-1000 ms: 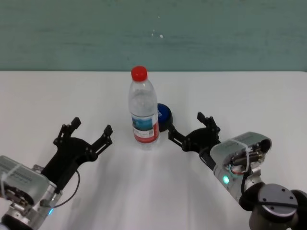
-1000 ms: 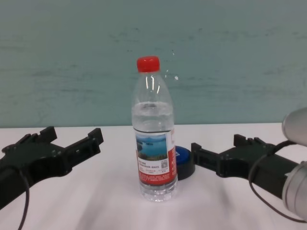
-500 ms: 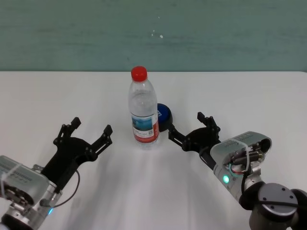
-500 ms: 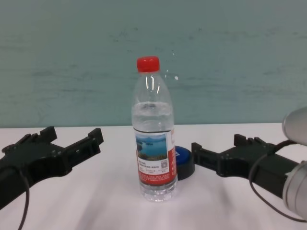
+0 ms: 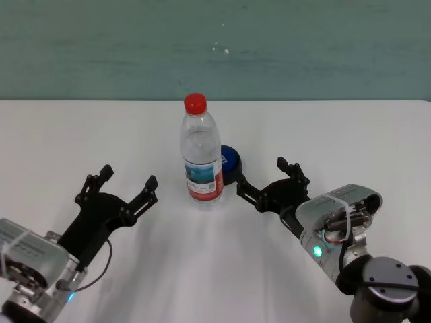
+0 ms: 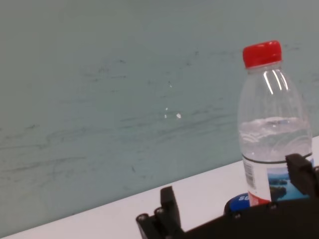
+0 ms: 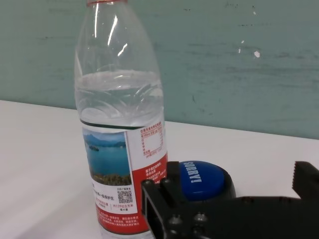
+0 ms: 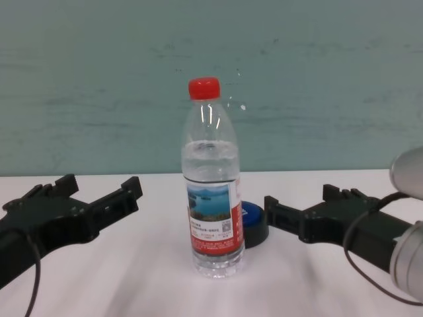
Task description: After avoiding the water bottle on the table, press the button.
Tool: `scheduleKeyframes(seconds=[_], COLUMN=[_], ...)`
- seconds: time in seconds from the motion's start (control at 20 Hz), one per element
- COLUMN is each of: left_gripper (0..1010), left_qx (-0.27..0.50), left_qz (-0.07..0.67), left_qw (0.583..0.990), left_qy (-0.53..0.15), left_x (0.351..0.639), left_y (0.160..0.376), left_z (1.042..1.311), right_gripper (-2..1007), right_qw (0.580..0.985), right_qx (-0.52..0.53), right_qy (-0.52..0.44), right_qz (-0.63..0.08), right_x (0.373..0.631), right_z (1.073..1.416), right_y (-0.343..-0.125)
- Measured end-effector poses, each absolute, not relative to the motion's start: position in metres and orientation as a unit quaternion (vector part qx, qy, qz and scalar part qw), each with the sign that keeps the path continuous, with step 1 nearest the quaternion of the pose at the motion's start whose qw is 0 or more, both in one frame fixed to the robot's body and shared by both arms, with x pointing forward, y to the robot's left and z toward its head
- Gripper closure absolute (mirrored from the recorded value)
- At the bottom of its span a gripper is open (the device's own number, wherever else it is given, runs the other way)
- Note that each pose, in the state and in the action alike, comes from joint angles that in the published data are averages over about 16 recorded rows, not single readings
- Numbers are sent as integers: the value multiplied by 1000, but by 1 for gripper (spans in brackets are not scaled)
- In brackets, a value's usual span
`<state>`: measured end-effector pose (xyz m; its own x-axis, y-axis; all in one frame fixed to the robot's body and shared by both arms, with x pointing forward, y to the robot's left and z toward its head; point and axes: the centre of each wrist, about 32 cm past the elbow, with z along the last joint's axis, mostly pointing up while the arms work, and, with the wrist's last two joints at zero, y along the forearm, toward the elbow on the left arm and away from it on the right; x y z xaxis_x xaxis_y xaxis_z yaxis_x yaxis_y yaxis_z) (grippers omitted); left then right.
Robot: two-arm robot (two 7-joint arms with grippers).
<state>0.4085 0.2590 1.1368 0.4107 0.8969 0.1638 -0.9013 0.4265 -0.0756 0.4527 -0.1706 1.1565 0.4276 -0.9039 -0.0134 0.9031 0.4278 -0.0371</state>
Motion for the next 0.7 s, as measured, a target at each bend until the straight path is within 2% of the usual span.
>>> scheduleKeyframes(seconds=[0.7], left_gripper=[0], left_qx=[12], left_qz=[535], left_qw=[840], left_qy=[-90], left_x=[408], left_y=[259], left_z=[1137], right_gripper=[1], right_qw=[845], right_qx=[-12], right_qy=[16], right_qz=[-535], right_x=[453], right_z=[1157], right_y=[-171])
